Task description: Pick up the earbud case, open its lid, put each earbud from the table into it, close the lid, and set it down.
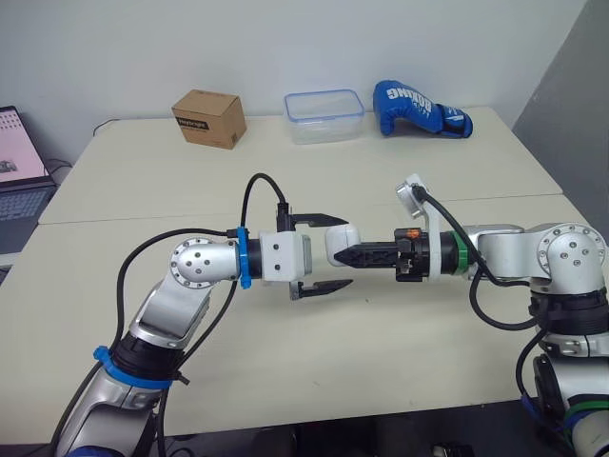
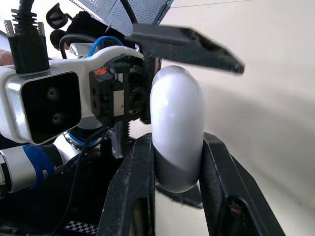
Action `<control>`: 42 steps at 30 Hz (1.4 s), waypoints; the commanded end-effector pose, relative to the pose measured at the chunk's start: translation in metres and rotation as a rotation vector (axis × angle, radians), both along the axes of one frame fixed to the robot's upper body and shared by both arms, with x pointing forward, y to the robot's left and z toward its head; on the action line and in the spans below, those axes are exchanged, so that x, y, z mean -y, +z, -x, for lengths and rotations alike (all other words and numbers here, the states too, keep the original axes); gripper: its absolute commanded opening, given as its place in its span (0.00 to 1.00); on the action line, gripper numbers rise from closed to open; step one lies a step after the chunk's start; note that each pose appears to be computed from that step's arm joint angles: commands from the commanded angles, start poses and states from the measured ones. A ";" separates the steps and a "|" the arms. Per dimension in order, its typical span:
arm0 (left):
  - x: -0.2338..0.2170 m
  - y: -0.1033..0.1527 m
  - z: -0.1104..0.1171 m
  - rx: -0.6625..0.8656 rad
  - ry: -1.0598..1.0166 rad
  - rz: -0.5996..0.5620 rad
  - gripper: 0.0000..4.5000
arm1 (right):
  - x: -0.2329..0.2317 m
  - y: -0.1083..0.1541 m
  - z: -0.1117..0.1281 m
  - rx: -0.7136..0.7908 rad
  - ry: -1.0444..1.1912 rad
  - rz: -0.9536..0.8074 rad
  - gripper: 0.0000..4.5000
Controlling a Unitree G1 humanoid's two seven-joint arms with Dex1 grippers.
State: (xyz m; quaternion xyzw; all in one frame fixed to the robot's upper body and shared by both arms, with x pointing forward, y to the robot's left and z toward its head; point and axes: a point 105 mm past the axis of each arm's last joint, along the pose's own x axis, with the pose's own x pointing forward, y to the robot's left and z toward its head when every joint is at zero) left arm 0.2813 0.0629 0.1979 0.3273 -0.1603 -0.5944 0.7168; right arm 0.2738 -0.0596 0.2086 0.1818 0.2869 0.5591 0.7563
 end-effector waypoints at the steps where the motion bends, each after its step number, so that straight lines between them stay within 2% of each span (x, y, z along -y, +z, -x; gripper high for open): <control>1: -0.019 0.010 0.004 -0.119 0.036 0.009 0.99 | 0.002 0.009 0.001 0.069 0.002 0.014 0.17; 5: -0.048 0.002 0.004 -0.424 0.134 -0.058 0.99 | 0.008 -0.002 -0.002 0.188 -0.009 0.180 0.17; 10: -0.059 0.008 -0.002 -0.606 0.188 -0.066 0.99 | 0.011 -0.007 -0.002 0.378 0.062 0.343 0.17; 13: -0.055 0.012 -0.008 -0.616 0.198 -0.073 0.99 | 0.010 -0.007 -0.002 0.473 0.117 0.403 0.17; 19: -0.047 0.006 -0.014 -0.616 0.211 -0.207 0.99 | 0.009 -0.009 -0.005 0.633 0.209 0.529 0.17; 25: -0.038 0.010 -0.013 -0.561 0.128 -0.237 0.99 | 0.006 -0.012 -0.005 0.674 0.274 0.560 0.17; 28: -0.033 0.008 -0.015 -0.551 0.112 -0.234 0.86 | 0.000 -0.015 -0.002 0.681 0.308 0.557 0.17; 31: -0.028 0.007 -0.017 -0.546 0.108 -0.248 0.66 | -0.005 -0.017 -0.003 0.694 0.329 0.565 0.17; 42: -0.016 0.008 -0.013 -0.552 0.063 -0.299 0.66 | -0.018 -0.014 -0.018 0.753 0.365 0.606 0.17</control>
